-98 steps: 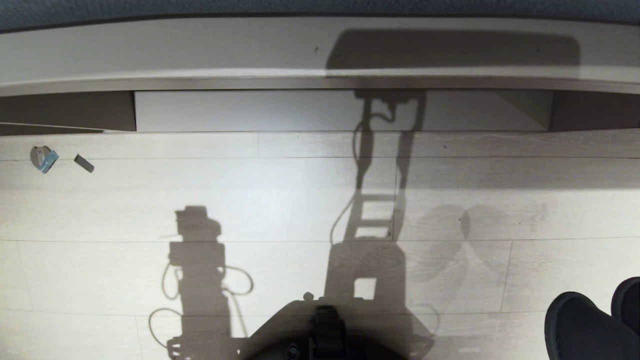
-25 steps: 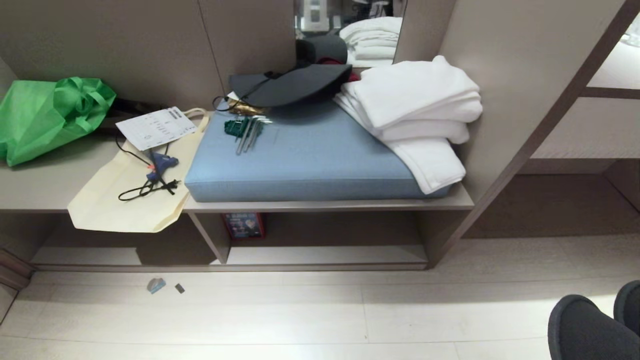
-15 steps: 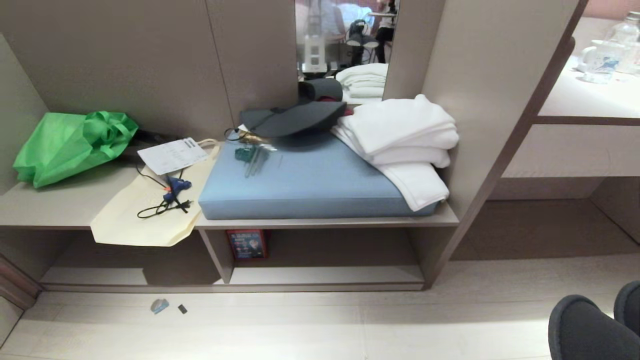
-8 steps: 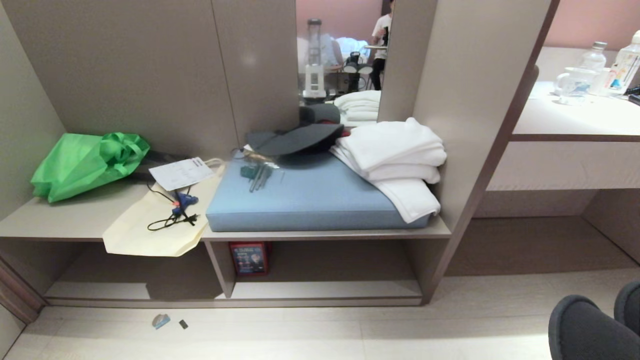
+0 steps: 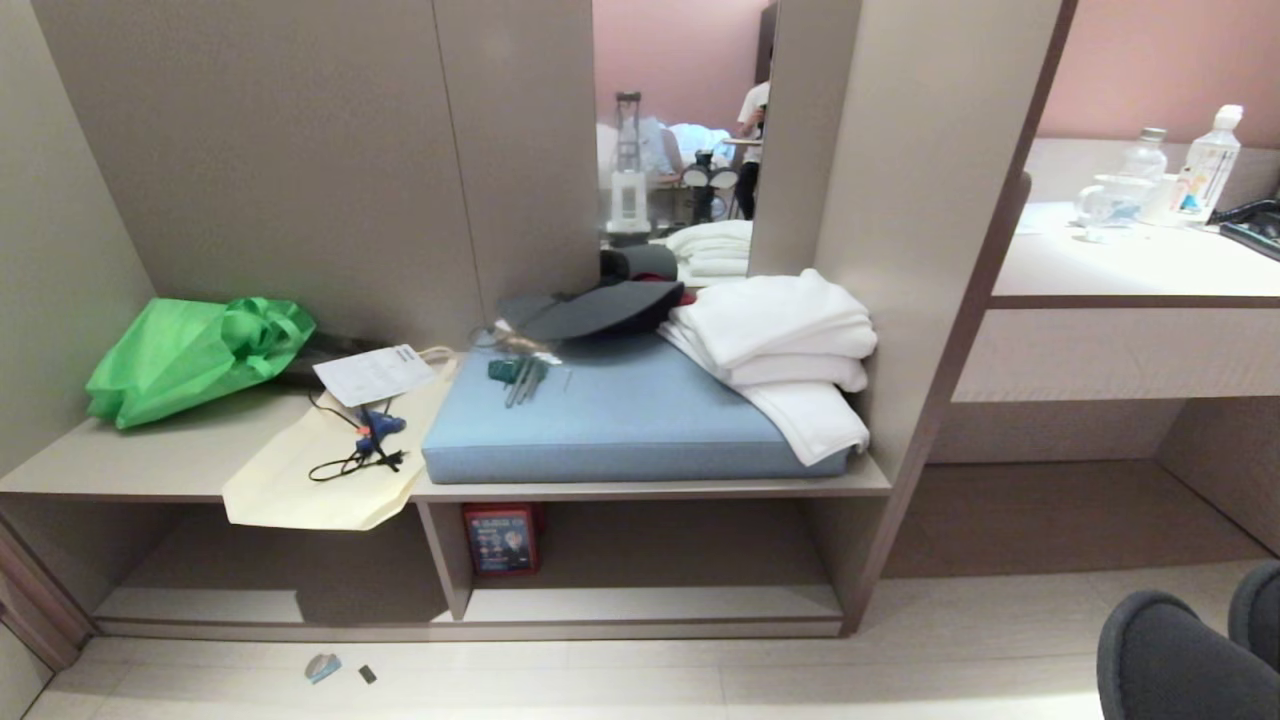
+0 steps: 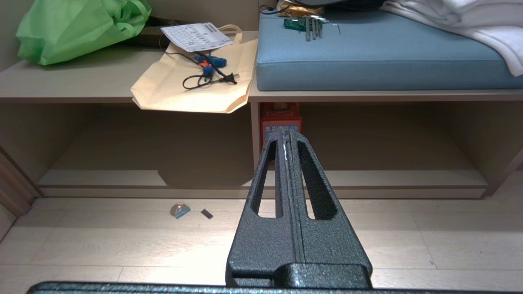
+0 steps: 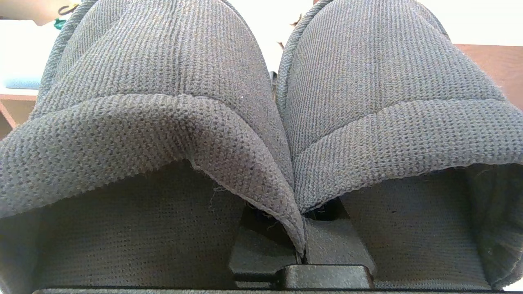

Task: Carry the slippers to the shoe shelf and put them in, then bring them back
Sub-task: Place the slippers on the floor

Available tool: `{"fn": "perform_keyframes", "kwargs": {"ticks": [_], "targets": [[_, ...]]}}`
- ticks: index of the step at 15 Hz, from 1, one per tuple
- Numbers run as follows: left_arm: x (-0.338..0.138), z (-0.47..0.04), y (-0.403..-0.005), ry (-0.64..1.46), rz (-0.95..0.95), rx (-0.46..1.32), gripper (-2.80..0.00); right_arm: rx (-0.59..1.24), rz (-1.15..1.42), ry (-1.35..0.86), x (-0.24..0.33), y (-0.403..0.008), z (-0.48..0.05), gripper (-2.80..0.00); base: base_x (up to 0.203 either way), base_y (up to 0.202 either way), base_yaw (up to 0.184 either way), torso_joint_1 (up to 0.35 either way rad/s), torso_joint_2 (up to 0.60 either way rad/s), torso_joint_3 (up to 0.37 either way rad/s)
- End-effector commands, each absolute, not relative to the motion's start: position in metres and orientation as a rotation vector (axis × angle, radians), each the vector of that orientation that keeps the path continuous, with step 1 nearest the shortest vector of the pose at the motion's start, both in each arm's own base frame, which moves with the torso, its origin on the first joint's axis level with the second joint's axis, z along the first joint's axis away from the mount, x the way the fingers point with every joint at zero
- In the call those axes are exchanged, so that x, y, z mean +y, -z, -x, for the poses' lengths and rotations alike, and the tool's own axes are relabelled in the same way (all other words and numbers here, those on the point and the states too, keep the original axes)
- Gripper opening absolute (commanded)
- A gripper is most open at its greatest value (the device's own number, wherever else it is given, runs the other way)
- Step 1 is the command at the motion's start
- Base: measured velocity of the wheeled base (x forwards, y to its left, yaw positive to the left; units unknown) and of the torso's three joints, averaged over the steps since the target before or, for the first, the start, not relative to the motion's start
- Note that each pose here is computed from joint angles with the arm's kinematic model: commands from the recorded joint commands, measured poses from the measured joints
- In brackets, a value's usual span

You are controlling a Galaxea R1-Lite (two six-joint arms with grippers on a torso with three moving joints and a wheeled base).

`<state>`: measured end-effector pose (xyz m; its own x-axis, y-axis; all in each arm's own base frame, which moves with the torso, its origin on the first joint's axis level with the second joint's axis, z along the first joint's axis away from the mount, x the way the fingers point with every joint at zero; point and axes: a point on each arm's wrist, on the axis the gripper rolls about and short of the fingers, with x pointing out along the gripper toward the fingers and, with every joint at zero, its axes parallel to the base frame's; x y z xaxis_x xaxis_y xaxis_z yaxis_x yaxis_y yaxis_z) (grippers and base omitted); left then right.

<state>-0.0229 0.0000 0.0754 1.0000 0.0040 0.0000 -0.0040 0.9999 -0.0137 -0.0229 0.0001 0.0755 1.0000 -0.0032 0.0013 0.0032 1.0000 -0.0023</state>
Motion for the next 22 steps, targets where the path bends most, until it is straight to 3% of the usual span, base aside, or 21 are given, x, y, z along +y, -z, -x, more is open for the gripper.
{"fn": "perform_keyframes", "kwargs": {"ticks": [1, 13, 22], "targets": [[0.0000, 0.0228, -0.0755, -0.005, 0.012, 0.000, -2.80, -0.002, 0.003, 0.003, 0.0001, -0.0754, 0.0229, -2.80, 0.000, 0.000, 0.000, 0.000, 0.00, 0.000], [0.0000, 0.0228, -0.0755, -0.005, 0.014, 0.000, -2.80, -0.002, 0.005, 0.003, 0.0001, -0.0754, 0.0229, -2.80, 0.000, 0.000, 0.000, 0.000, 0.00, 0.000], [0.0000, 0.0228, -0.0755, -0.005, 0.014, 0.000, -2.80, -0.002, 0.005, 0.003, 0.0001, -0.0754, 0.0229, -2.80, 0.000, -0.183, 0.006, 0.002, 0.00, 0.004]]}}
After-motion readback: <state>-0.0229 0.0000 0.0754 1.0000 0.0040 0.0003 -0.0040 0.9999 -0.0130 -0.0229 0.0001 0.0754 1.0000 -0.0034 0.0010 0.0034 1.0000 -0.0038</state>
